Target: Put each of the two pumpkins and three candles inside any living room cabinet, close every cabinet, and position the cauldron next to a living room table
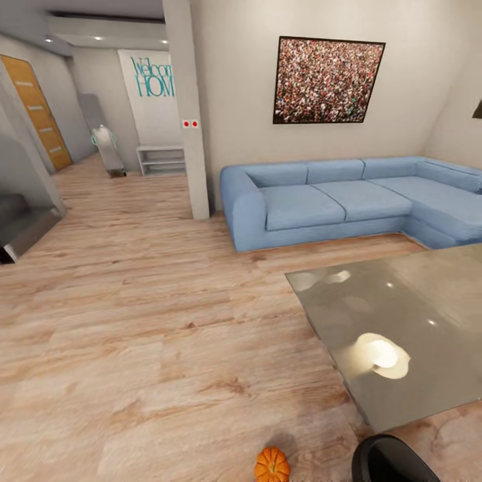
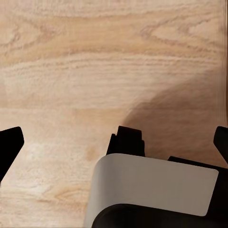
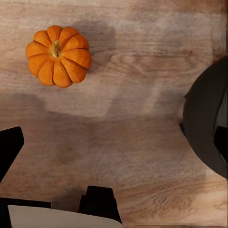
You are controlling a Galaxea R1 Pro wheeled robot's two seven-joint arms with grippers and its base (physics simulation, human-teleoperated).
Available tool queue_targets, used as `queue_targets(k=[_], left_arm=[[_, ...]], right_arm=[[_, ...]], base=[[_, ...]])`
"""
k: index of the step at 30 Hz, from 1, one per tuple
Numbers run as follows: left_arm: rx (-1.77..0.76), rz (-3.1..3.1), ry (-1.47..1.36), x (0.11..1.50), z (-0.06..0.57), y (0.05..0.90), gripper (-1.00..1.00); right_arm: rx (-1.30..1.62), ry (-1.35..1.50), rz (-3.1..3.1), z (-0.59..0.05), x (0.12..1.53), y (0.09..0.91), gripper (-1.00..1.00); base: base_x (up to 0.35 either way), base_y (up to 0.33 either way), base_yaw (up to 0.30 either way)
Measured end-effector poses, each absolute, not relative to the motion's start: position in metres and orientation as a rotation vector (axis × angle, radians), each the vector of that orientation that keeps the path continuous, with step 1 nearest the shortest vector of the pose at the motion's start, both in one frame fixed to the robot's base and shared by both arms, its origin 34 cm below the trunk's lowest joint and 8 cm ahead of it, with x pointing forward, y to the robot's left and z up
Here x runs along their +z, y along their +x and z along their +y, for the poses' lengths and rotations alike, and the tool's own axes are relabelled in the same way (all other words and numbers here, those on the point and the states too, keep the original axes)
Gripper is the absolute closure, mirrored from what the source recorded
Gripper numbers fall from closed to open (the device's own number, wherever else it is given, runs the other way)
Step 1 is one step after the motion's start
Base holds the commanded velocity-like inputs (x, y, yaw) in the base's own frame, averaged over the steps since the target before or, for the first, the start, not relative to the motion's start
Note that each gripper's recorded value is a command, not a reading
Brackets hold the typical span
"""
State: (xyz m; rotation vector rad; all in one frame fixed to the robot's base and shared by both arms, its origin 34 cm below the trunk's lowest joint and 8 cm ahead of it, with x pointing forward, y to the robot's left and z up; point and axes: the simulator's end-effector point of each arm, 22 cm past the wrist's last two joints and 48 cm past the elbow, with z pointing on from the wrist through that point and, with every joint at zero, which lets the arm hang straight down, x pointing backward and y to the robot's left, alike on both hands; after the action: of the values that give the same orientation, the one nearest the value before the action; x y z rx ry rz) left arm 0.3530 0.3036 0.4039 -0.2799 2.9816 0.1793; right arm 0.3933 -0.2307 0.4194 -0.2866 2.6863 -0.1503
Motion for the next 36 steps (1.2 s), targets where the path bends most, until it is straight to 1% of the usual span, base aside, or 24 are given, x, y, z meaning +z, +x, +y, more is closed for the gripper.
queue_targets(k=[11, 31, 36], left_arm=[[0.179, 2.982, -0.28, 0.404, 0.304, 0.353, -1.0], [0.184, 3.004, -0.28, 0.399, 0.304, 0.344, -1.0], [0.185, 3.011, -0.28, 0.398, 0.304, 0.341, -1.0]], right_arm=[[-0.151, -0.286, 2.687, -0.231, 0.419, 0.393, -1.0], [-0.148, -0.289, 2.708, -0.23, 0.414, 0.385, -1.0], [-0.146, -0.29, 2.716, -0.23, 0.412, 0.382, -1.0]], base=[[0.0, 0.0, -0.251], [0.0, 0.0, -0.012], [0.0, 0.0, -0.097]])
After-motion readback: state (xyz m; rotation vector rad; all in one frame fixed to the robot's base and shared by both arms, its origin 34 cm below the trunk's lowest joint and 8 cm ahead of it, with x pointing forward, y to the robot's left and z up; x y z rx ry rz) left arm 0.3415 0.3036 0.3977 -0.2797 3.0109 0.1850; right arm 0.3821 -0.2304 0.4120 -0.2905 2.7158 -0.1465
